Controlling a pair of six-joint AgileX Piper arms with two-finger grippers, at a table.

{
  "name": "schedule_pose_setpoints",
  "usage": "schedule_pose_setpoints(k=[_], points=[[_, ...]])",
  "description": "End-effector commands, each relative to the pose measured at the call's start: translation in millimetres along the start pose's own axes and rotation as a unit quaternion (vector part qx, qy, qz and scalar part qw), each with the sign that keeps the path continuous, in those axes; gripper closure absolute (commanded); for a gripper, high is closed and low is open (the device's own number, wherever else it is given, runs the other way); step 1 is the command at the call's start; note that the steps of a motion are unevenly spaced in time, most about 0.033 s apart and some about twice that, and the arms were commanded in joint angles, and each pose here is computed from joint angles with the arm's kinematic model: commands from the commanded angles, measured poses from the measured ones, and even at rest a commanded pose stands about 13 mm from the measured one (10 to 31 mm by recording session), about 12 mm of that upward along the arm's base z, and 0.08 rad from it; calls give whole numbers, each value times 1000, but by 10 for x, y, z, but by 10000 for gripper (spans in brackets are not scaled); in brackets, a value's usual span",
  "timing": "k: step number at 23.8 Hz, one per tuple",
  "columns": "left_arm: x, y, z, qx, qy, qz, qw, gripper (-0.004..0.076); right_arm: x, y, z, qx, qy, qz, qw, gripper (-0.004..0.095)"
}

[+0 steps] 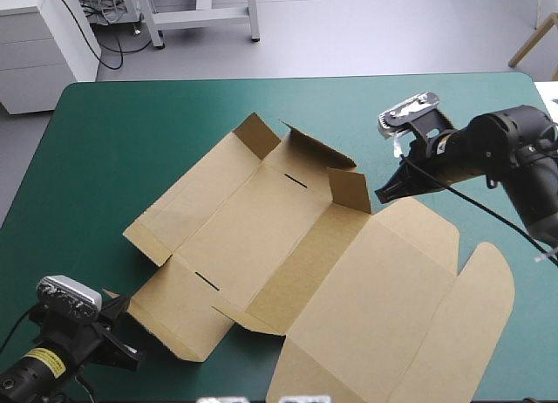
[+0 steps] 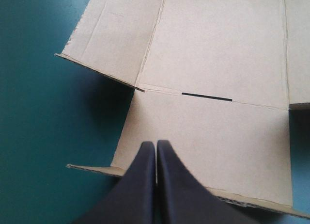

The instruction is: Fold the box

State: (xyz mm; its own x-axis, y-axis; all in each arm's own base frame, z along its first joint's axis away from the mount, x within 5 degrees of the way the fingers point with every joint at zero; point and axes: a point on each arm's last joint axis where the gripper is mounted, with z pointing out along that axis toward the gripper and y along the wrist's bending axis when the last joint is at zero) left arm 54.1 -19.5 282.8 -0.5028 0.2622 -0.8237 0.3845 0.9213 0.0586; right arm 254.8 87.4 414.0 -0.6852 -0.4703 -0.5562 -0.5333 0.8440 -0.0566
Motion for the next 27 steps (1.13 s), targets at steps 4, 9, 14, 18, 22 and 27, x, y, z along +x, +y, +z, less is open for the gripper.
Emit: schedule_pose_setpoints(k=[4,9,14,18,22,27], points=[[-122,2,-40,1,-36,-6,999,734,78,-30,-424,36,-65,0,997,928],[-122,2,-40,1,-36,-6,999,734,153,-22,-319,30,-44,6,999,928],[-122,2,-40,1,-36,-6,999,734,204,-28,-235,31,-26,3,999,927],[-122,2,-40,1,-36,-1,999,734,163,-26,-237,32,-48,10,998,914],[-122,-6,-40,6,-36,-5,999,734,142,-51,-241,46,-59,7,997,649],[-123,-18,-40,12,-36,-11,999,734,114,-48,-245,44,-75,4,996,214]])
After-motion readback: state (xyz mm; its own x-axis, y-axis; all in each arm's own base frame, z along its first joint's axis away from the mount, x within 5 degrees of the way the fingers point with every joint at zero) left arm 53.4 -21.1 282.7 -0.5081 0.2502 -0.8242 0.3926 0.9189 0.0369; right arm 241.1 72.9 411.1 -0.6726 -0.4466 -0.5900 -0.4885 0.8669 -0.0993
